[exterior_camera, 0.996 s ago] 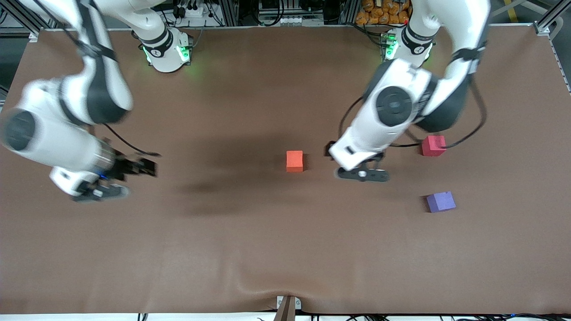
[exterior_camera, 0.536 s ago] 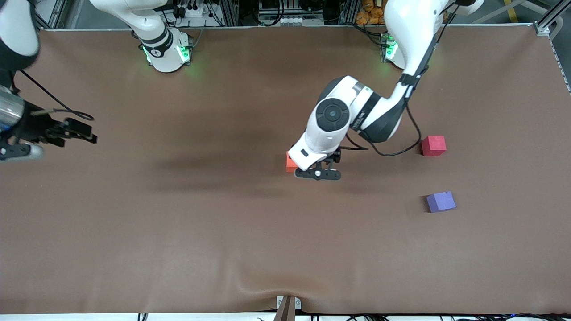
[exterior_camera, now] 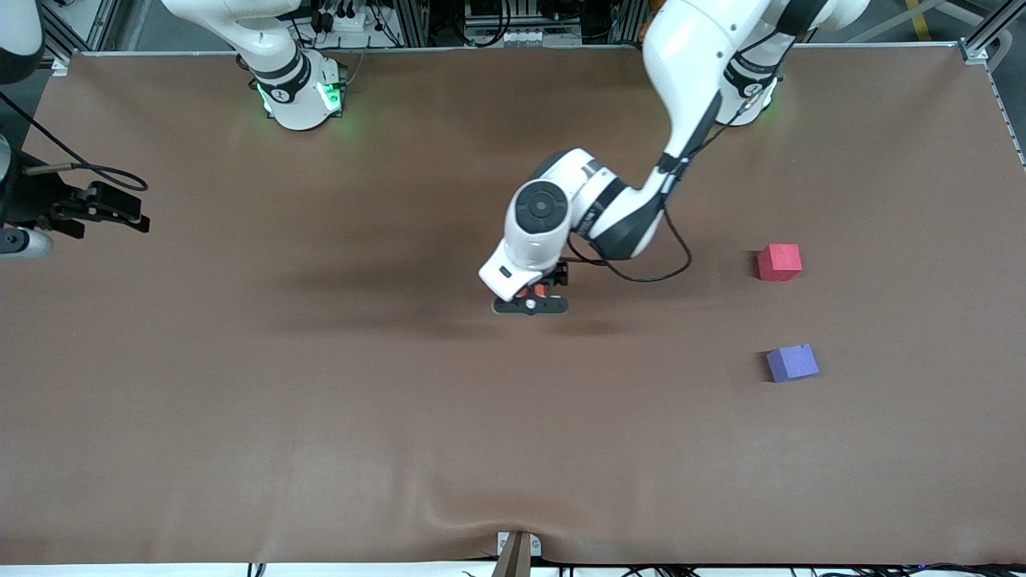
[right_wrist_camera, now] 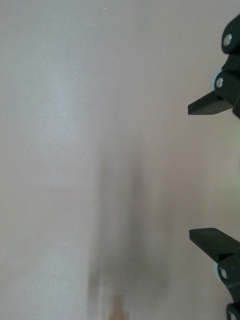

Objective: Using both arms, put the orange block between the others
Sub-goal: 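Close the left gripper on the orange cube and lift it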

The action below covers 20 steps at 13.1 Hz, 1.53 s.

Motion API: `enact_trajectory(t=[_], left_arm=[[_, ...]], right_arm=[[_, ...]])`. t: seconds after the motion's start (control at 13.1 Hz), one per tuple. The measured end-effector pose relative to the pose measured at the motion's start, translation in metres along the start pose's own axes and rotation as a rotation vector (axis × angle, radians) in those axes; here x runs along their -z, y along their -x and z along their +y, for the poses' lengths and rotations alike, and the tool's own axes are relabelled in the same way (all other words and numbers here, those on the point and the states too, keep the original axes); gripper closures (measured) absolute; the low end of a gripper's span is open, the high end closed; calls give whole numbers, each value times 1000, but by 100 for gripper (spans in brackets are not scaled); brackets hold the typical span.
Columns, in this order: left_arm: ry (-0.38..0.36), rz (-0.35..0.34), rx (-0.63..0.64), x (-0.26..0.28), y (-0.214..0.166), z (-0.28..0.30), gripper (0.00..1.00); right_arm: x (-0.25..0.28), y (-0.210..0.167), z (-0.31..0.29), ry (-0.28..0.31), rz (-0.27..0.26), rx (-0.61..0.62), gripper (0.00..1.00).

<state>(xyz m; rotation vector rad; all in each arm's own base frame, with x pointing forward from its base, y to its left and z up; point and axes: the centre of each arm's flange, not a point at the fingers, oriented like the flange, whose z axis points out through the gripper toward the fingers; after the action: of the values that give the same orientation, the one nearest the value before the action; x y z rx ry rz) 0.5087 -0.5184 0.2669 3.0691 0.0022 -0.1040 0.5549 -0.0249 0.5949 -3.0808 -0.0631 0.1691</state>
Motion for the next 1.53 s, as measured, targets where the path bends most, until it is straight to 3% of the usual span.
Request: enact_trajectory(t=[0.23,0.61,1.3,1.46,1.53], left_arm=[[-18,-9,5,-14,-2,-4,0],[-81,-6,-33,-37,-2,-14,0],[-107,-35,-44,-64,1,-18,0],[-112,-42,-44,-71,2,-19,3],[-113,-44,-43,-73,2,-19,10]], right_arm=[[15,8,-2,-2,-26,-38,0],[28,12,2,-2,-8,-52,0],[55,19,6,40,45,-78,0],[56,20,5,40,38,-105,0],[55,21,5,39,27,-122,0]])
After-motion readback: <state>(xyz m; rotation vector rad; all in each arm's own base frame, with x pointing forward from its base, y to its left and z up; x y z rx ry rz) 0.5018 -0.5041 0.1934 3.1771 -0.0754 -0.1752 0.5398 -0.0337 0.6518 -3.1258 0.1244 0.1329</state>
